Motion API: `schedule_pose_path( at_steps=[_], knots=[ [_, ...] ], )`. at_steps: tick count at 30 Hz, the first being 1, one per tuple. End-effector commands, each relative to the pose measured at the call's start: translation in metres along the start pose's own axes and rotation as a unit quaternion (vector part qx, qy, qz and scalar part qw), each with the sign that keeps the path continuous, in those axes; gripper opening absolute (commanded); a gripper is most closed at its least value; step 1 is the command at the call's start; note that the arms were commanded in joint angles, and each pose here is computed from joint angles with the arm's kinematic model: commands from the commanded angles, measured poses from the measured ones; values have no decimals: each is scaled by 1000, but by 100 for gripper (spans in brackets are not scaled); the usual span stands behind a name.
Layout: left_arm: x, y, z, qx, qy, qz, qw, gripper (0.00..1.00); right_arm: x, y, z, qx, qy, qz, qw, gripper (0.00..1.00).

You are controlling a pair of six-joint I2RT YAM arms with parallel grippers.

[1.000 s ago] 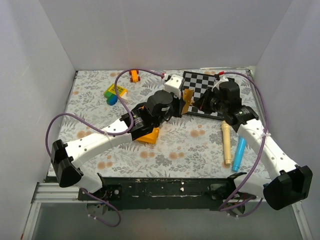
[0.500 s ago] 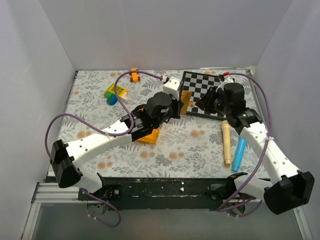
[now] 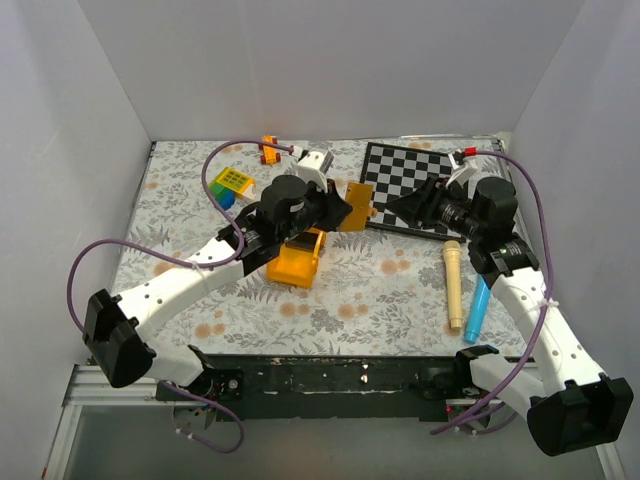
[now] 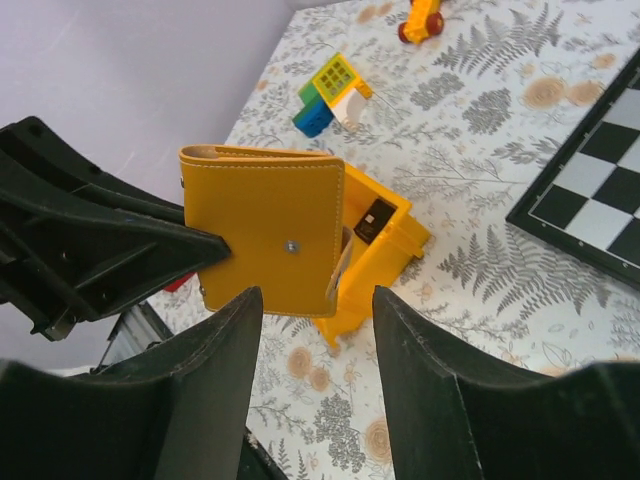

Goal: Put the credit cards into the card holder
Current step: Open the card holder at the center of the board.

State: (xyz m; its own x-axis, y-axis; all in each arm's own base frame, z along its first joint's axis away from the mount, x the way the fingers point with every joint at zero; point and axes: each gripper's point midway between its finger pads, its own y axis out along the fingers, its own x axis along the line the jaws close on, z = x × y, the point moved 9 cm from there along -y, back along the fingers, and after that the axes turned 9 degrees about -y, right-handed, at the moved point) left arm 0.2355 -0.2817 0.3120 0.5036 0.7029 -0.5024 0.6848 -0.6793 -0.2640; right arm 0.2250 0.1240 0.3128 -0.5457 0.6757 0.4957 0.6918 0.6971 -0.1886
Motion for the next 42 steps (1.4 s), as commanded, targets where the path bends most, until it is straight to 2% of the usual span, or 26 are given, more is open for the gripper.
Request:
schedule_pose_path(
  at_steps=[1,7,15,29,42],
  knots=[
    [-24,-18,-18,-15,-14,97,995,0,16,-4,-14,-26,-29,-77,996,57],
    [-31,-18,-22,-15,-16,122,992,0,14,3,-11,-4,-13,-92,996,58],
    [-34,-19,-26,-20,-14,127,992,0,4,6,-4,20,-12,-57,998,57],
    [-32,-21,-30,-36,-12,116,993,0,2,7,2,27,-7,-58,998,42],
    [-31,-24,-30,-46,-14,119,992,0,0,11,4,31,12,-62,998,19]
  ],
)
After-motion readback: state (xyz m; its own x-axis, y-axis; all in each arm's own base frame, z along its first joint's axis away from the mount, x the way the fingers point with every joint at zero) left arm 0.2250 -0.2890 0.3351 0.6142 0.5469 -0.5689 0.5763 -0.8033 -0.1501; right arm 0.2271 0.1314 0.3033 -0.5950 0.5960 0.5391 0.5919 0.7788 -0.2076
